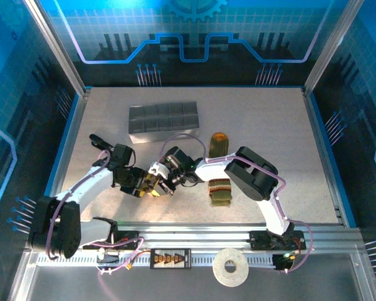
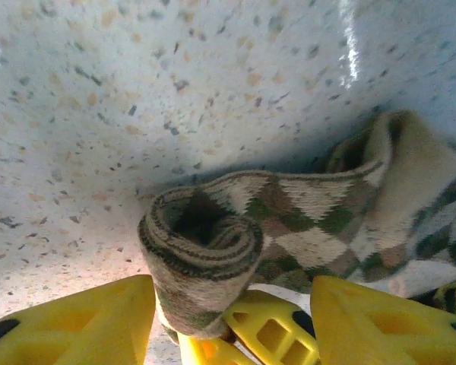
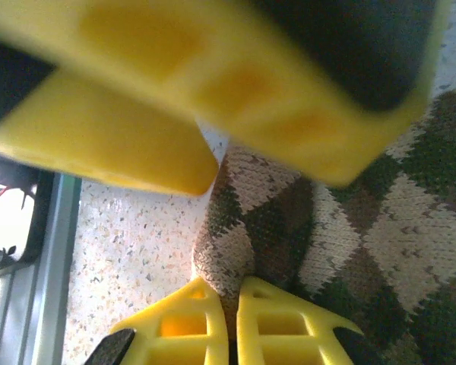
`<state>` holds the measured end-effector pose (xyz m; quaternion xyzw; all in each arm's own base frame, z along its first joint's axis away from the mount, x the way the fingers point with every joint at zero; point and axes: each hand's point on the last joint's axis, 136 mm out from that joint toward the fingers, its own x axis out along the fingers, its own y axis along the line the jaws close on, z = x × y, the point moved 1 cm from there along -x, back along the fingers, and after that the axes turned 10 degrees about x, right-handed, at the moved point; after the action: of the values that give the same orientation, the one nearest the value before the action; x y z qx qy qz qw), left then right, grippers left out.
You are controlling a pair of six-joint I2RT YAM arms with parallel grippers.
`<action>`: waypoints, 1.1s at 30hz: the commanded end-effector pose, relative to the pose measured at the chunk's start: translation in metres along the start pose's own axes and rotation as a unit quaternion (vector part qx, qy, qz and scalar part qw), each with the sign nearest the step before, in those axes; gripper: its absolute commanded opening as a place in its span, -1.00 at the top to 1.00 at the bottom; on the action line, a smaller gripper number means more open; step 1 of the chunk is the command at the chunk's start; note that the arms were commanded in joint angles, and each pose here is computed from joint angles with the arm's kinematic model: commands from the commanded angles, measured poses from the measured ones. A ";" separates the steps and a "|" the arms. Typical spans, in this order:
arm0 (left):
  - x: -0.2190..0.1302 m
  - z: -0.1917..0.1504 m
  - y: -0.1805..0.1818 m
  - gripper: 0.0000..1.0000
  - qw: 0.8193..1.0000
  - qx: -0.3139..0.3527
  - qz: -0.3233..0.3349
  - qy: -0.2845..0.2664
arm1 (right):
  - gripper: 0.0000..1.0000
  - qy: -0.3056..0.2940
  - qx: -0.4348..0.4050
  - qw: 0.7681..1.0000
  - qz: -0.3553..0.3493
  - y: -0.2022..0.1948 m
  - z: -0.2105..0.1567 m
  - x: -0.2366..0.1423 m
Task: Roll the socks
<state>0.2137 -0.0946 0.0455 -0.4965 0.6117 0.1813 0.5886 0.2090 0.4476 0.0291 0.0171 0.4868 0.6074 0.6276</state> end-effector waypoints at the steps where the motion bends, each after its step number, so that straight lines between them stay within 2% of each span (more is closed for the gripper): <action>1: 0.009 -0.004 0.008 -0.08 1.000 0.014 0.010 0.016 | 0.97 0.135 0.146 0.976 -0.095 -0.061 -0.097 0.007; 7: 0.009 -0.006 0.023 -0.09 0.999 0.005 0.034 0.012 | 0.98 0.139 0.177 0.970 -0.096 -0.068 -0.098 0.007; 12: 0.017 -0.008 0.026 -0.09 1.000 -0.010 0.023 0.018 | 0.98 0.144 0.190 0.967 -0.085 -0.067 -0.100 0.010; 15: 0.024 -0.006 0.025 0.03 0.999 -0.007 0.031 0.020 | 0.97 0.144 0.193 0.967 -0.085 -0.067 -0.100 0.010; 19: 0.029 -0.008 0.052 0.37 0.992 -0.038 0.120 0.030 | 0.86 0.132 0.172 0.972 -0.091 -0.065 -0.094 0.006; 22: 0.027 -0.013 0.070 0.58 0.981 -0.062 0.180 0.037 | 0.63 0.095 0.114 0.984 -0.096 -0.054 -0.076 -0.001; 25: 0.024 -0.015 0.077 0.68 0.975 -0.079 0.205 0.034 | 0.34 0.045 0.021 0.993 -0.103 -0.033 -0.051 -0.014; 27: 0.021 -0.016 0.080 0.73 0.972 -0.090 0.216 0.033 | 0.18 0.008 -0.061 0.990 -0.124 -0.018 -0.037 -0.024; 30: 0.019 -0.015 0.079 0.78 0.968 -0.097 0.230 0.033 | -0.04 -0.058 -0.195 0.964 -0.172 0.003 -0.024 -0.041; 33: 0.018 -0.014 0.074 0.79 0.966 -0.098 0.237 0.034 | -0.12 -0.065 -0.270 0.931 -0.235 0.009 -0.024 -0.051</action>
<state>0.2057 -0.1017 0.0240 -0.4703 0.6683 0.2524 0.5182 0.1733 0.3929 0.0301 -0.1419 0.3681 0.5832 0.7101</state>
